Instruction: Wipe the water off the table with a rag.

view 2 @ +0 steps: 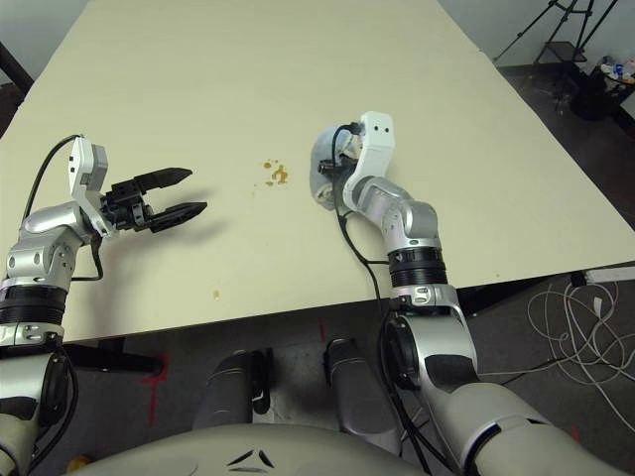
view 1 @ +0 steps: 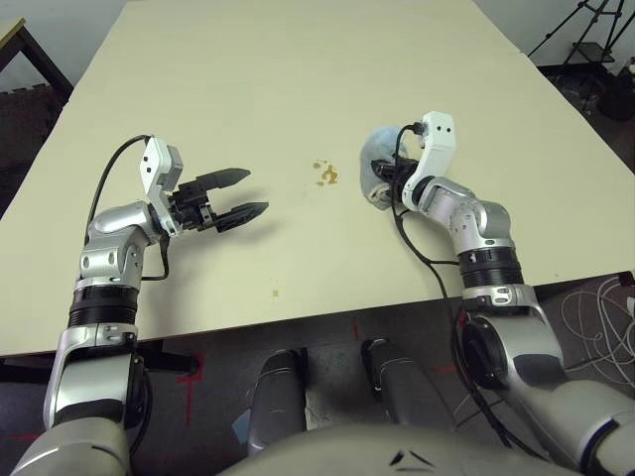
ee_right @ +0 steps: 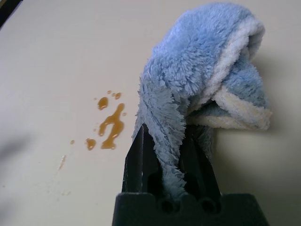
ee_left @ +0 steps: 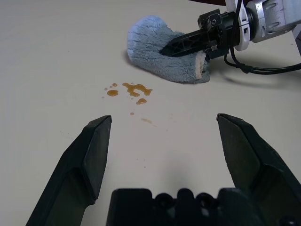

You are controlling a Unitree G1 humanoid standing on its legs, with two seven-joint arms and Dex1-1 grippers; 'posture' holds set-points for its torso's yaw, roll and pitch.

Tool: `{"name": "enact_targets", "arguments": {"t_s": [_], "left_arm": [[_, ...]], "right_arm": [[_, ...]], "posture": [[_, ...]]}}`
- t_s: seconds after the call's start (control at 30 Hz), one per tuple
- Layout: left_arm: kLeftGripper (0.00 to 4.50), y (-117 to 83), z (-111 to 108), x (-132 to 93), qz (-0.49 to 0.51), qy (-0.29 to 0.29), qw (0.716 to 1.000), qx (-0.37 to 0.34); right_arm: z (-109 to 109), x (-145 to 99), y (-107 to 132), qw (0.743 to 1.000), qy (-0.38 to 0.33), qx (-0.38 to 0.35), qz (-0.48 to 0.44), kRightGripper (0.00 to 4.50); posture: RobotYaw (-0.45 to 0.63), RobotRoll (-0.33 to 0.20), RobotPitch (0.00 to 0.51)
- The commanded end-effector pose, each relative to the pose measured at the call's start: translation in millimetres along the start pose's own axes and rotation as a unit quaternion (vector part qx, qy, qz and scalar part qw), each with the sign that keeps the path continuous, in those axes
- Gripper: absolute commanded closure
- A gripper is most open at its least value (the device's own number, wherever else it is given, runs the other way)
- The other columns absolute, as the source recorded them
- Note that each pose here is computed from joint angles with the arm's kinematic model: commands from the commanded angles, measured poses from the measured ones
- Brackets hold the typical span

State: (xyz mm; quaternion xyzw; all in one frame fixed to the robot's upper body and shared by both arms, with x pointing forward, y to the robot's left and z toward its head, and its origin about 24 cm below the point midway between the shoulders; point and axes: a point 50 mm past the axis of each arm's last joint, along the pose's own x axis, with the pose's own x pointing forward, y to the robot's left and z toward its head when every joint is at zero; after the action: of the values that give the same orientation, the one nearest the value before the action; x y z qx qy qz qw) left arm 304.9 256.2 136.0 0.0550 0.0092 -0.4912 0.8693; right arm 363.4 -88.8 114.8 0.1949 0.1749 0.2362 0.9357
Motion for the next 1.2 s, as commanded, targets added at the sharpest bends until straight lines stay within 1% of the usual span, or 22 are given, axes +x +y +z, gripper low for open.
{"name": "enact_targets", "arguments": {"t_s": [0.03,0.1,0.27,0.37,0.53,0.8,0.9,1.0,1.1,1.2], "left_arm": [[0.00,-2.9,-0.8,0.1,-0.003,0.004,1.000,0.004],[0.00,-3.1,-0.9,0.0,-0.003,0.004,1.000,0.004],[0.00,-3.5,-1.2,0.2,-0.003,0.003,1.000,0.004],[0.00,-4.2,-1.7,1.1,-0.004,0.002,1.000,0.003],[0.00,-4.1,-0.9,3.3,-0.005,-0.004,1.000,0.000],[0.00,-1.5,-0.6,1.6,-0.003,0.000,1.000,0.002],[0.00,-1.0,-0.4,1.3,-0.002,0.000,1.000,0.003],[0.00,-1.2,-0.6,1.8,-0.003,0.000,1.000,0.003],[0.00,-1.2,-0.8,2.6,-0.003,0.000,1.000,0.003],[0.00,-1.1,-1.0,2.9,-0.004,0.000,1.000,0.002]], "right_arm": [[-5.8,6.3,8.9,1.000,0.019,0.007,0.020,4.38],[-5.0,6.6,5.4,1.000,0.015,0.000,0.008,4.38],[5.8,1.0,-17.8,0.999,-0.009,-0.016,-0.046,4.38],[18.1,-7.2,-34.6,0.996,-0.029,-0.019,-0.076,4.38],[33.3,-26.8,-57.8,0.993,-0.040,-0.031,-0.103,4.38],[50.5,-55.1,-84.8,0.986,-0.055,-0.062,-0.148,4.38],[57.9,-59.8,-87.0,0.984,-0.066,-0.068,-0.154,4.38],[60.1,-56.7,-79.6,0.986,-0.070,-0.064,-0.140,4.38],[53.2,-47.6,-65.2,0.990,-0.062,-0.056,-0.113,4.38],[41.6,-36.5,-48.9,0.994,-0.047,-0.045,-0.084,4.38]], "posture": [[-0.12,0.000,0.138],[-0.12,0.000,0.138],[-0.12,0.000,0.138],[-0.12,0.000,0.137],[-0.13,0.000,0.135],[-0.13,0.000,0.132],[-0.13,0.000,0.130],[-0.13,0.000,0.130],[-0.14,0.000,0.132],[-0.13,0.000,0.134]]}}
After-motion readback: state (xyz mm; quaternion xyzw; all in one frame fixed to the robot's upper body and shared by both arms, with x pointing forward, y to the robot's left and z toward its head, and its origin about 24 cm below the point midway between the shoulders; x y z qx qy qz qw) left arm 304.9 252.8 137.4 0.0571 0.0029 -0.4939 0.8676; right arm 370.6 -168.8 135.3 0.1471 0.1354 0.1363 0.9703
